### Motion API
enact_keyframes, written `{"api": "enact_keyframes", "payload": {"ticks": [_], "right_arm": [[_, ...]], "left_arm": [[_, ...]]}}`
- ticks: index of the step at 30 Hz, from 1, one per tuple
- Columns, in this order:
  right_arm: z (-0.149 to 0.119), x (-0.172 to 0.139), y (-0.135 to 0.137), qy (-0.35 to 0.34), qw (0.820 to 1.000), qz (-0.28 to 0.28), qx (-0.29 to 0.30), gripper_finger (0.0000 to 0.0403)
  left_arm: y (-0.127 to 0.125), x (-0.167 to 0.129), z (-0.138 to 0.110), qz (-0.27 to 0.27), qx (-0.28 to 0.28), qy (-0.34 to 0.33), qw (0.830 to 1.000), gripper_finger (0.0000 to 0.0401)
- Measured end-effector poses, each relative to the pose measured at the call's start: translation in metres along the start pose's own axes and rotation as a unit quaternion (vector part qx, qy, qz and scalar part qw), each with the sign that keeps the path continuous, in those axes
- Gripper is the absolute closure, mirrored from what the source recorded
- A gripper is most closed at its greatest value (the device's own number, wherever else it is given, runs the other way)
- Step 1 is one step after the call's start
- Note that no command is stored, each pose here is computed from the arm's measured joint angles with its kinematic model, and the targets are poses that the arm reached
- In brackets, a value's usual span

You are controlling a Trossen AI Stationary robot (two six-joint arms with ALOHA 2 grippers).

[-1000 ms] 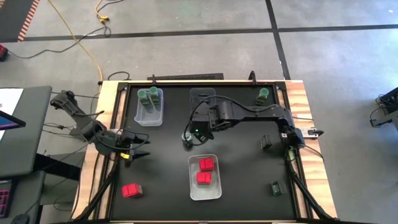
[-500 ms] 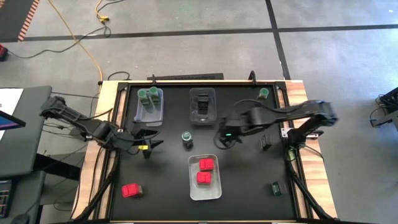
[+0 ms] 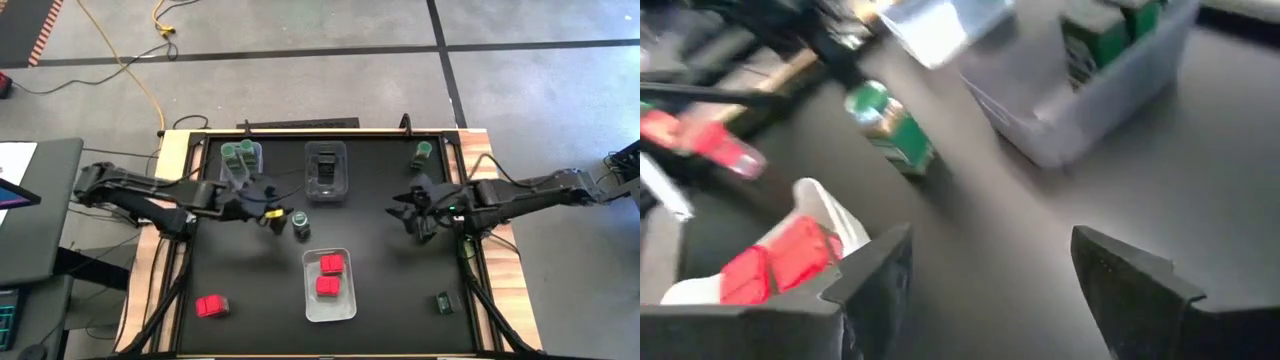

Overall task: Sort spices by type
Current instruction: Put the bottom green seasoning bottle into the transparent bin

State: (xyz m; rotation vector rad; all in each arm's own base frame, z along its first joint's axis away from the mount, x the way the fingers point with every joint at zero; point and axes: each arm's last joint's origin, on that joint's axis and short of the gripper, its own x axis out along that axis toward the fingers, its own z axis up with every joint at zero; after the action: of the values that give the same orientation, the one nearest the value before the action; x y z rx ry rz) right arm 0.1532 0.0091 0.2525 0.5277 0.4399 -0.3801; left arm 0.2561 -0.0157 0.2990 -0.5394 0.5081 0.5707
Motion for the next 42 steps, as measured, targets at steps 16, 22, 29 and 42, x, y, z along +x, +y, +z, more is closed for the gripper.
{"api": "enact_keyframes", "payload": {"ticks": [16, 22, 29, 42], "right_arm": [[-0.009, -0.017, -0.014, -0.036, 0.999, 0.035, 0.004, 0.0104], [-0.013, -0.016, -0.017, -0.011, 1.0, 0.025, -0.005, 0.0104], [-0.013, -0.016, -0.017, -0.009, 1.0, 0.025, -0.006, 0.0104], [-0.015, -0.016, -0.018, 0.0, 1.0, 0.02, -0.007, 0.0103]], "left_arm": [[-0.033, 0.067, 0.073, 0.124, -0.032, 0.143, 0.981, 0.0148], [-0.039, 0.089, 0.064, 0.114, 0.002, 0.196, 0.974, 0.0148], [-0.04, 0.1, 0.051, 0.088, 0.052, 0.264, 0.959, 0.0148], [-0.044, 0.121, 0.029, 0.087, 0.063, 0.325, 0.94, 0.0148]]}}
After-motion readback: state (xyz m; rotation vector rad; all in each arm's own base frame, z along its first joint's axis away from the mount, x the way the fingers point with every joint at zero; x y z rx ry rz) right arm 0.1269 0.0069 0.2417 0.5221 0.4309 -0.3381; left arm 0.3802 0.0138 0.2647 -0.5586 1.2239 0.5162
